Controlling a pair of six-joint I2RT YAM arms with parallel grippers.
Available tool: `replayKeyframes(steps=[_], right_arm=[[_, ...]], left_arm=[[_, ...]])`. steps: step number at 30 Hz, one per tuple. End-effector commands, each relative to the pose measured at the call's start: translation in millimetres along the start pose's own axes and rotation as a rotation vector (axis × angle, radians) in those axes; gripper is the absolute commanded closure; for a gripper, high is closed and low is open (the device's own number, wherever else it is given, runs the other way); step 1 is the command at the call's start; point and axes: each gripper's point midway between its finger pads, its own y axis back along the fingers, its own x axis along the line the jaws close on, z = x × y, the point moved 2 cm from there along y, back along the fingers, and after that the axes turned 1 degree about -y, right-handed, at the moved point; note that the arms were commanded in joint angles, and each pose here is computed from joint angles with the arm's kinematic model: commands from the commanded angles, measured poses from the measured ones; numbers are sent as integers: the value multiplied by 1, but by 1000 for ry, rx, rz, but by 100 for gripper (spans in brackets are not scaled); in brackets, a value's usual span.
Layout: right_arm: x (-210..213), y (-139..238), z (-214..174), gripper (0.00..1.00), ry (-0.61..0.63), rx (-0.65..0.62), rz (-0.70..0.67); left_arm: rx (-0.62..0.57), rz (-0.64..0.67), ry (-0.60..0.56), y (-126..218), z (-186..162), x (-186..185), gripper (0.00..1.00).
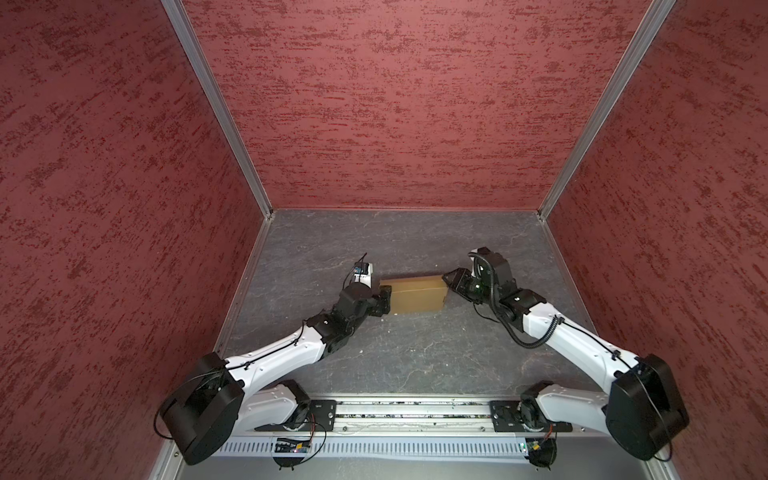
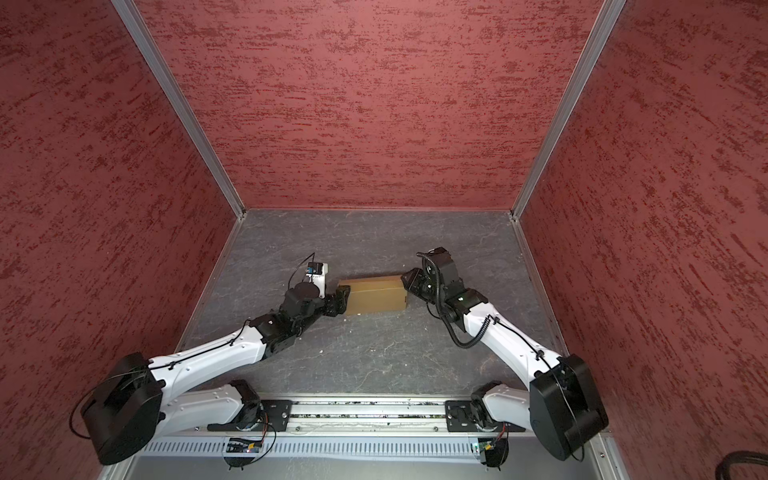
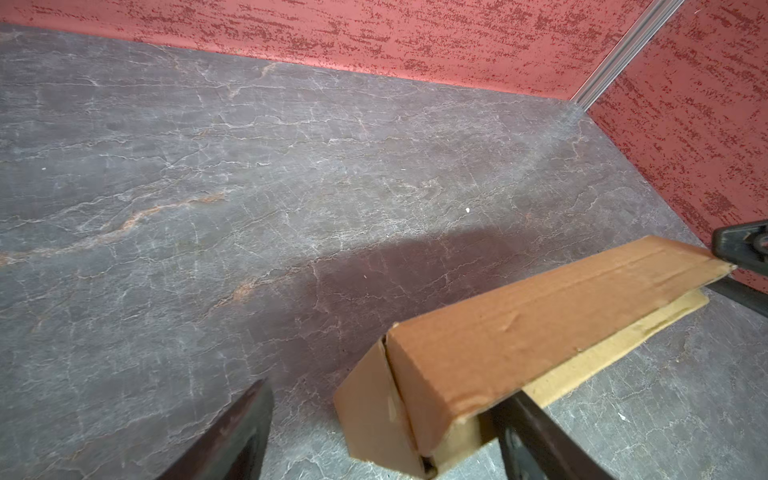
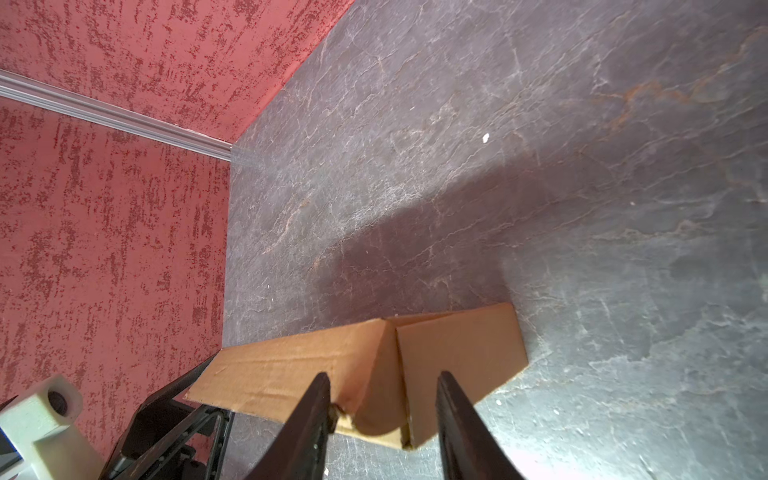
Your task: Fold the paper box
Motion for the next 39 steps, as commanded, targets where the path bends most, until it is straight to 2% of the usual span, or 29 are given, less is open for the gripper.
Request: replayKeyframes(steps=[1, 13, 16, 18, 24, 32, 34, 39], right_arm=[[12, 3, 12, 55, -4, -39, 3], [20, -5, 23, 51, 124, -23, -50], [26, 1, 31, 51, 201, -44, -64], [34, 9, 38, 51, 286, -64, -65], [64, 44, 53, 47, 642, -72, -68], [73, 51, 22, 46, 1089, 45, -15], [72, 50, 13, 43, 1198, 43, 2], [79, 51, -2, 38, 1381, 9, 75]], left_arm=[[205, 78, -81, -2, -57, 26, 18], [205, 59, -81, 1, -60, 25, 18], [203, 53, -84, 1, -59, 24, 18], [207, 53, -84, 1, -60, 25, 18], [211, 51, -87, 1, -61, 25, 18], [222, 48, -78, -4, -63, 26, 18], [226, 48, -77, -5, -64, 26, 18], [227, 49, -71, -6, -65, 28, 18]])
